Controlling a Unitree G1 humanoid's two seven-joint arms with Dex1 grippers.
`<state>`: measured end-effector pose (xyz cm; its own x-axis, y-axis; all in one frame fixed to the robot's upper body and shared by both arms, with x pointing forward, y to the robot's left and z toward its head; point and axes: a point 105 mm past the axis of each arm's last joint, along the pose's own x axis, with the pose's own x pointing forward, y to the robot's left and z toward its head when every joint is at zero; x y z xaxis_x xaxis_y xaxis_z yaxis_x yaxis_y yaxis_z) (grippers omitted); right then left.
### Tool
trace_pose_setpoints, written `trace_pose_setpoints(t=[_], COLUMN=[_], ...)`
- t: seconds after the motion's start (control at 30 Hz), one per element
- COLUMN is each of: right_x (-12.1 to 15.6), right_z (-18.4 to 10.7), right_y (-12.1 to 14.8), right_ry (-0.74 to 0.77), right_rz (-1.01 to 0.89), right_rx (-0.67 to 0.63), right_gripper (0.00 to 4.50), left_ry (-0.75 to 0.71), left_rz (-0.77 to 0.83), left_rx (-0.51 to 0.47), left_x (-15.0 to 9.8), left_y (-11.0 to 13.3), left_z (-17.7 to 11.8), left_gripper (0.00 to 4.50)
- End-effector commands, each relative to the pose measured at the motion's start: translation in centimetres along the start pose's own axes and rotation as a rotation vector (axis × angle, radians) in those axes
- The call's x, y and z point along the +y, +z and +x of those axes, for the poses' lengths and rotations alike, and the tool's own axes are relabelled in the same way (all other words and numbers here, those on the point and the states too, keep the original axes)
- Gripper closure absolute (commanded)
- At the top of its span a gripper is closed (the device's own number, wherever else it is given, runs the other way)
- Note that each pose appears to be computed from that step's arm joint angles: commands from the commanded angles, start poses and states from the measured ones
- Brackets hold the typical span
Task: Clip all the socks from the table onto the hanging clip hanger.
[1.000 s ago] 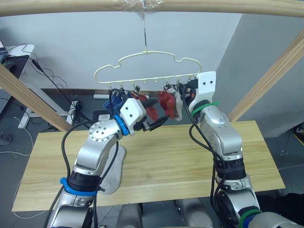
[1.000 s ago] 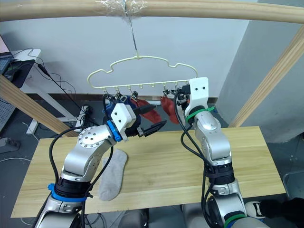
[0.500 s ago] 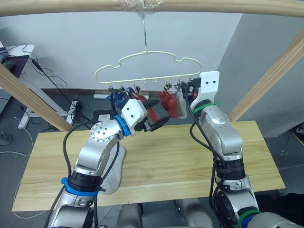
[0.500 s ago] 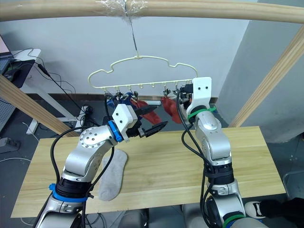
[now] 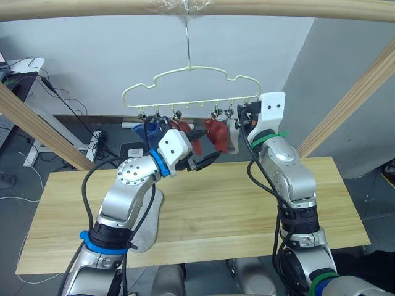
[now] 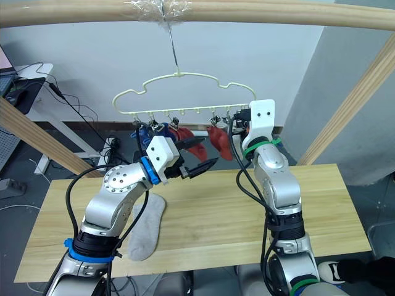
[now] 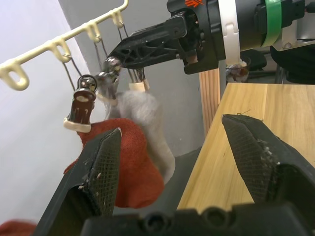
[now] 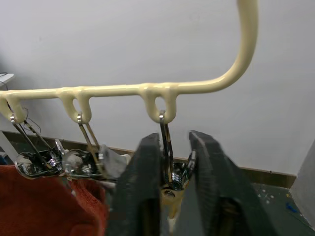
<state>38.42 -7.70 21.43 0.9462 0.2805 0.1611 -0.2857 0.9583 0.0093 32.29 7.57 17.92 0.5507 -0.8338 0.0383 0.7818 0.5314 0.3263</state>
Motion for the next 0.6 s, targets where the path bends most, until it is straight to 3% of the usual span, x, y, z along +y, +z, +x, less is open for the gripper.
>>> trace_pose_setpoints(t=[0.03, 0.27, 0.4, 0.53, 0.6], right_x=[0.3, 0.4, 0.4, 0.3, 0.2], right_z=[-0.2, -0.2, -0.2, -0.2, -0.2], right_y=[1.9, 2.1, 2.2, 2.3, 2.2], right_ry=[0.023, 0.038, 0.043, 0.044, 0.048], right_rz=[-0.009, -0.019, -0.027, -0.032, -0.033], right_rx=[-0.078, -0.088, -0.093, -0.093, -0.090], right_gripper=[4.44, 4.47, 4.47, 4.50, 4.50], left_ry=[-0.009, 0.012, 0.113, 0.378, 0.565], left_rz=[0.022, 0.013, -0.069, -0.217, -0.311], left_rx=[-0.024, -0.004, 0.034, 0.141, 0.237], left_x=[-0.2, -0.3, -0.1, 0.6, 1.0], left_y=[0.5, -0.2, -2.0, -6.1, -9.1], left_z=[-0.1, -0.7, -2.3, -5.6, -8.3], left_gripper=[0.87, 0.87, 0.87, 0.07, 0.03])
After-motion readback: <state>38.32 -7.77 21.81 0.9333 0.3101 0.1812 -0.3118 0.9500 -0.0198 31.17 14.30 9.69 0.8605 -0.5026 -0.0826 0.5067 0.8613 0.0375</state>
